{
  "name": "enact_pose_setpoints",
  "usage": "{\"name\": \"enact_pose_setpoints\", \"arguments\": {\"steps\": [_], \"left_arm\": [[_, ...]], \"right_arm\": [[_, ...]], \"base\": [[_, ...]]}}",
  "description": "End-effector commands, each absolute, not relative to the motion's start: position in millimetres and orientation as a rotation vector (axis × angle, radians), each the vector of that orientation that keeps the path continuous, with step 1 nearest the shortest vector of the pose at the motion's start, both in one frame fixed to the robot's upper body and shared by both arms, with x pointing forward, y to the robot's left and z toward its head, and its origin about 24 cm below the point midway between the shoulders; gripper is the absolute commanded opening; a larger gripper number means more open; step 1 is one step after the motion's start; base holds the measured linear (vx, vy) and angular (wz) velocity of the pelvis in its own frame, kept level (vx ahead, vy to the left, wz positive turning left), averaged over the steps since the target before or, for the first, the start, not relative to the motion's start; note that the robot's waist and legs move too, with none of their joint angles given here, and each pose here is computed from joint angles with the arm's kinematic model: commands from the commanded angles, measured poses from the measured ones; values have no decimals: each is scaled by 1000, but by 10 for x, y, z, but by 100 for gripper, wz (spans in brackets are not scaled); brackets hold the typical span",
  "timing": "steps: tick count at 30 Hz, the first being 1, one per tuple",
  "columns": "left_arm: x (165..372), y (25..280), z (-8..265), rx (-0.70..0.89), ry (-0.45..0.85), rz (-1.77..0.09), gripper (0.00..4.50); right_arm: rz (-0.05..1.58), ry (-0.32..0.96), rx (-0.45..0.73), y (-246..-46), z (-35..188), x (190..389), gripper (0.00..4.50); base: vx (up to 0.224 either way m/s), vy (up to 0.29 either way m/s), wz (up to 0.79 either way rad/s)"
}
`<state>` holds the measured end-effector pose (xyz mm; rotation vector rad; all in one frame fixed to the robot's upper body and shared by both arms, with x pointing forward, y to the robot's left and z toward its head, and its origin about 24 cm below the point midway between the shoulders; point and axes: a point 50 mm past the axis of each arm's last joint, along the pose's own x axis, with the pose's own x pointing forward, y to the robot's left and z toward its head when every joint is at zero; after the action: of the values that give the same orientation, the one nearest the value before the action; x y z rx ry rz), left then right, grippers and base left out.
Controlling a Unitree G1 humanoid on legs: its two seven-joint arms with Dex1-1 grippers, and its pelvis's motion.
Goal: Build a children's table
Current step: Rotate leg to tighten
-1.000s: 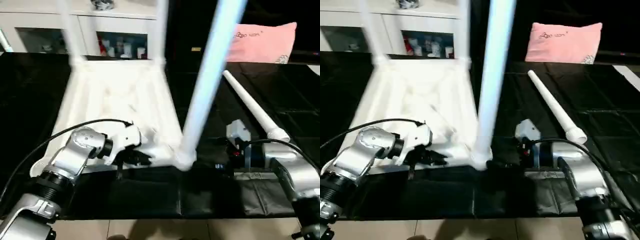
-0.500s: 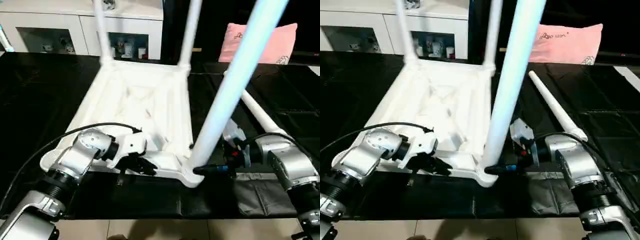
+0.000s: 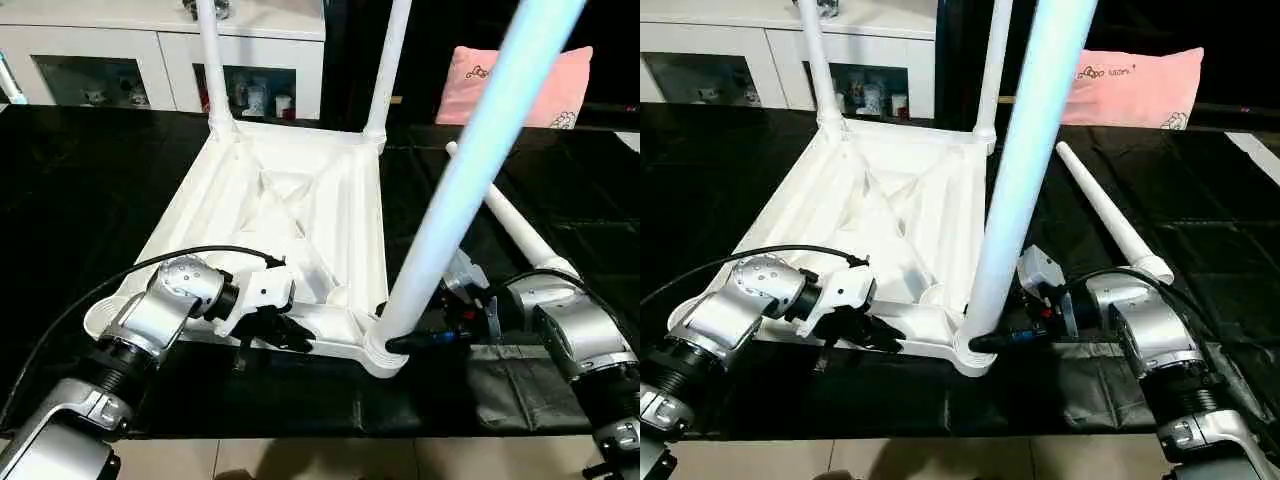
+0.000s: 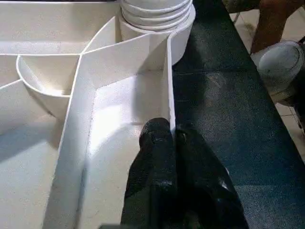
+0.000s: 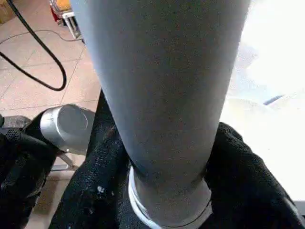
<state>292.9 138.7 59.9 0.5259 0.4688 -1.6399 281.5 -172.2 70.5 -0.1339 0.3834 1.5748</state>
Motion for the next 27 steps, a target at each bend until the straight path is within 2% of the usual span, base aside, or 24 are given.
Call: {"name": "enact_pose_setpoints", "arguments": {"steps": [1,5,9,12,15,16,17,18,27], "left_arm": [[2974,1313,690,571,430,-1666,0],[2997,1320,689,562,436,-1638,0],[3026,1318,691,463,462,-1580,0],[3063,1279,712,413,452,-1525,0],[3133,1170,751,347,426,-1410,0],[3173,1086,780,302,408,-1326,0],[3173,1086,780,302,408,-1326,0],[3205,1000,802,263,396,-1244,0],[3292,663,877,111,380,-1046,0]], "right_arm": [[1603,383,-137,-1728,725,2818,202],[1607,384,-114,-1707,720,2809,199],[1566,405,-74,-1642,687,2814,198],[1453,388,-63,-1552,641,2879,198],[1231,394,-16,-1407,564,3003,198],[1113,384,16,-1314,529,3060,198],[1113,384,16,-1314,529,3060,197],[1014,393,24,-1218,481,3097,196],[646,482,54,-824,336,3285,194]], "base": [[0,0,0],[0,0,0],[0,0,0],[0,0,0],[0,0,0],[0,0,0],[0,0,0],[0,0,0],[0,0,0]]}}
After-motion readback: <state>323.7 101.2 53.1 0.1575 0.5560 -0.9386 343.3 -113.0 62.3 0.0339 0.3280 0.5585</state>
